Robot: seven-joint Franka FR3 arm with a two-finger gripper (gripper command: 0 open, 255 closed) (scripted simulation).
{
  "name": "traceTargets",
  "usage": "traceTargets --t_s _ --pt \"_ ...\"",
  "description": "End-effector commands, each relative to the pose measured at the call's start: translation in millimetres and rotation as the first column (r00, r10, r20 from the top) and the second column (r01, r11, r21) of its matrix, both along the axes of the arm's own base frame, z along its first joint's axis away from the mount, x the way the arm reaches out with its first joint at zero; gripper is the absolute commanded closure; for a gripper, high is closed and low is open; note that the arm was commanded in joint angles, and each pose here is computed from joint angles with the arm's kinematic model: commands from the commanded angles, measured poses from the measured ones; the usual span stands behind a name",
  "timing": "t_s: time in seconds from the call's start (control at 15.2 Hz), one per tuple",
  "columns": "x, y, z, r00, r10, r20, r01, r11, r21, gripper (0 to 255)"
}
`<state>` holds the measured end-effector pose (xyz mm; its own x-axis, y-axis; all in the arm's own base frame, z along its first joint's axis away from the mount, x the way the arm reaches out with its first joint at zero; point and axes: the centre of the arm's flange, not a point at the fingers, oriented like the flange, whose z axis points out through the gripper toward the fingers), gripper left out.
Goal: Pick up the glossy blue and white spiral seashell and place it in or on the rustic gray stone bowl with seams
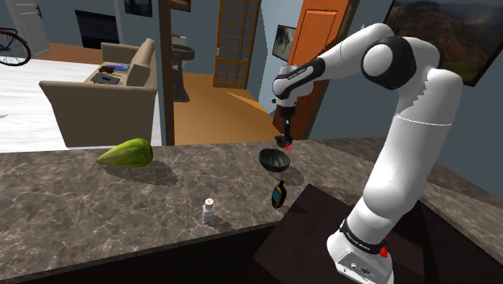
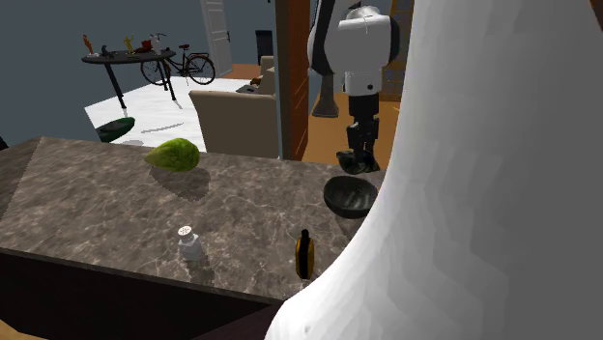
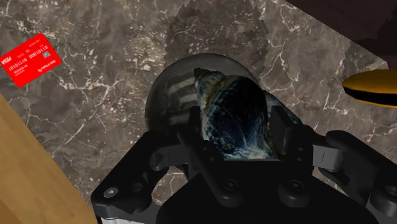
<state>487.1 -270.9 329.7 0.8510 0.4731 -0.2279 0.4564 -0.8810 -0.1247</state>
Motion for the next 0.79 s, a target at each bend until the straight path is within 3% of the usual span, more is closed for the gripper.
traceTargets --t_s 0.0,0.73 --pt "27 -7 2 1.000 0.000 0.000 0.000 1.000 0.000 255" --pt "27 -7 -56 1.000 0.000 0.000 0.000 1.000 0.000 255"
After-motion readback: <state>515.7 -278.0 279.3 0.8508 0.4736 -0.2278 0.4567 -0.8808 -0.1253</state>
